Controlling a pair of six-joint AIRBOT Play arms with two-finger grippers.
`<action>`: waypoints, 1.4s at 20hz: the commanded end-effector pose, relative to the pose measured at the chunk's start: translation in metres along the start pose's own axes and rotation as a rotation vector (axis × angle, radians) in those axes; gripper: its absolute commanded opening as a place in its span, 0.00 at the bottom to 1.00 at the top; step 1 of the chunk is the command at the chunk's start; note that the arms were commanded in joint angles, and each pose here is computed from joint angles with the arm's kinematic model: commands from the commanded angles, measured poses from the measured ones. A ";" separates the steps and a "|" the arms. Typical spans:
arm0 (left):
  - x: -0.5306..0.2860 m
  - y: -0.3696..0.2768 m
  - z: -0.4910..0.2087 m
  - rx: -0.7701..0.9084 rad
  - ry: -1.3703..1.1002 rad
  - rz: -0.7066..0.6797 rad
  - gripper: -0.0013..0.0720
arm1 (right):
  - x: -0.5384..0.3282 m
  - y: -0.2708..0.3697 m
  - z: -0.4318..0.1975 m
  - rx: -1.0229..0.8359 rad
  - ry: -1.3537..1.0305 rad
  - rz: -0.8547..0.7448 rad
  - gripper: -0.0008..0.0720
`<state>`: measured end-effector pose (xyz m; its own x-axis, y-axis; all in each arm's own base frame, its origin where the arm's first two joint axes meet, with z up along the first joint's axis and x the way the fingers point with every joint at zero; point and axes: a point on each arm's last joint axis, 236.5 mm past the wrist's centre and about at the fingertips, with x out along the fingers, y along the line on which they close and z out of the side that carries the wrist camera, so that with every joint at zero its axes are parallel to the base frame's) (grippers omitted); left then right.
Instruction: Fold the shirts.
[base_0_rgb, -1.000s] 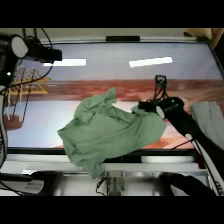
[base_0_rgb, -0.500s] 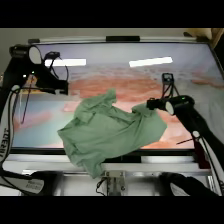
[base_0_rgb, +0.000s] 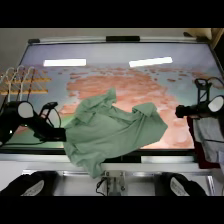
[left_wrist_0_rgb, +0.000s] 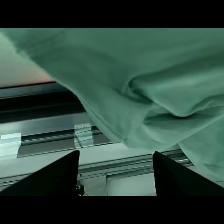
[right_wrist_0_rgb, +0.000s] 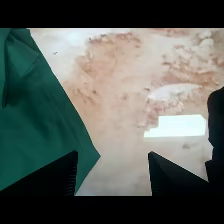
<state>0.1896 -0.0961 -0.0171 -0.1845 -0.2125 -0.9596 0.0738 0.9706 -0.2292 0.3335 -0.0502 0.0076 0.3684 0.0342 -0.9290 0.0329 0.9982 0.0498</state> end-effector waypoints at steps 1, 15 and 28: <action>0.030 0.004 -0.035 -0.031 0.015 -0.024 0.78 | -0.005 0.011 -0.002 0.040 -0.001 0.100 0.77; 0.098 -0.007 -0.029 -0.075 0.090 -0.140 0.50 | 0.009 0.021 -0.045 0.003 0.197 0.157 0.89; 0.086 -0.010 -0.024 -0.051 0.029 -0.143 0.06 | 0.097 0.047 -0.096 0.157 0.436 0.311 0.89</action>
<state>0.1459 -0.1209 -0.0987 -0.2455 -0.3417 -0.9072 -0.0165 0.9372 -0.3485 0.2770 0.0073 -0.1030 -0.0390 0.3858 -0.9218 0.1242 0.9172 0.3786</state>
